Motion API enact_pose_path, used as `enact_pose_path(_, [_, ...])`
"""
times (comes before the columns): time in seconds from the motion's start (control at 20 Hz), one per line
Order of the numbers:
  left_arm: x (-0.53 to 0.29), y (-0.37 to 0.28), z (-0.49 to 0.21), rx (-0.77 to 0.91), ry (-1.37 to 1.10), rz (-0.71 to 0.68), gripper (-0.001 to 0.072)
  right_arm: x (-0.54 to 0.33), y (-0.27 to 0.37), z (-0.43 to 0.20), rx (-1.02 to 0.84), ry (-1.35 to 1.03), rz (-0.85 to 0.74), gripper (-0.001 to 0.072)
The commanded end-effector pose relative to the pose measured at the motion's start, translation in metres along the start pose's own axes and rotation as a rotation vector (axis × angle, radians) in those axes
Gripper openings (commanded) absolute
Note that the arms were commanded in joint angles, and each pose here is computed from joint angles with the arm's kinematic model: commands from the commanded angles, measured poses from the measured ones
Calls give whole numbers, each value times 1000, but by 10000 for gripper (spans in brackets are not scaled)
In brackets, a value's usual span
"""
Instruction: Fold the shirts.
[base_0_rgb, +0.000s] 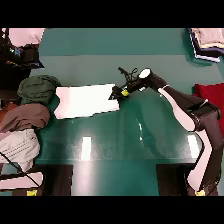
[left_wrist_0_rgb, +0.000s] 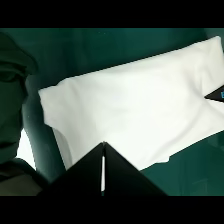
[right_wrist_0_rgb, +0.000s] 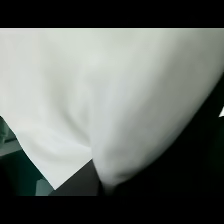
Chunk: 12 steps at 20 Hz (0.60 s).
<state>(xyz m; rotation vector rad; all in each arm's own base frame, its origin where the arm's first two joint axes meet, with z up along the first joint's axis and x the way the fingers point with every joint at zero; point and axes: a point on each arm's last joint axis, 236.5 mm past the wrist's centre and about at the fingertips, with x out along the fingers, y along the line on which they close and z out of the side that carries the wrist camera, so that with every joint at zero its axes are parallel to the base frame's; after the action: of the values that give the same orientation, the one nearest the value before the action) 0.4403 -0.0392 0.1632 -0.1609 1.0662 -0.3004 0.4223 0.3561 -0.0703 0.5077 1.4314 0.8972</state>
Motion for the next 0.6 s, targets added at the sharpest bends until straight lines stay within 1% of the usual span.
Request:
enact_pose_path(0.0, [0,-1,-2,6,8,-3,24,9,4,4,-60,-12,-7,16])
enact_pose_path(0.1, [0,-1,-4,6,19,-5,24,-14,10,9,-65,-26,2,11])
enact_pose_path(0.2, [0,-1,-5,6,20,-6,24,-58,13,26,-79,-99,-10,11])
enact_pose_path(0.35, [0,-8,-3,3,14,-32,24,-153,-12,45,-67,-226,-142,11])
enact_pose_path(0.55, [4,-31,-3,30,16,-84,24,-300,-63,38,31,-405,-328,11])
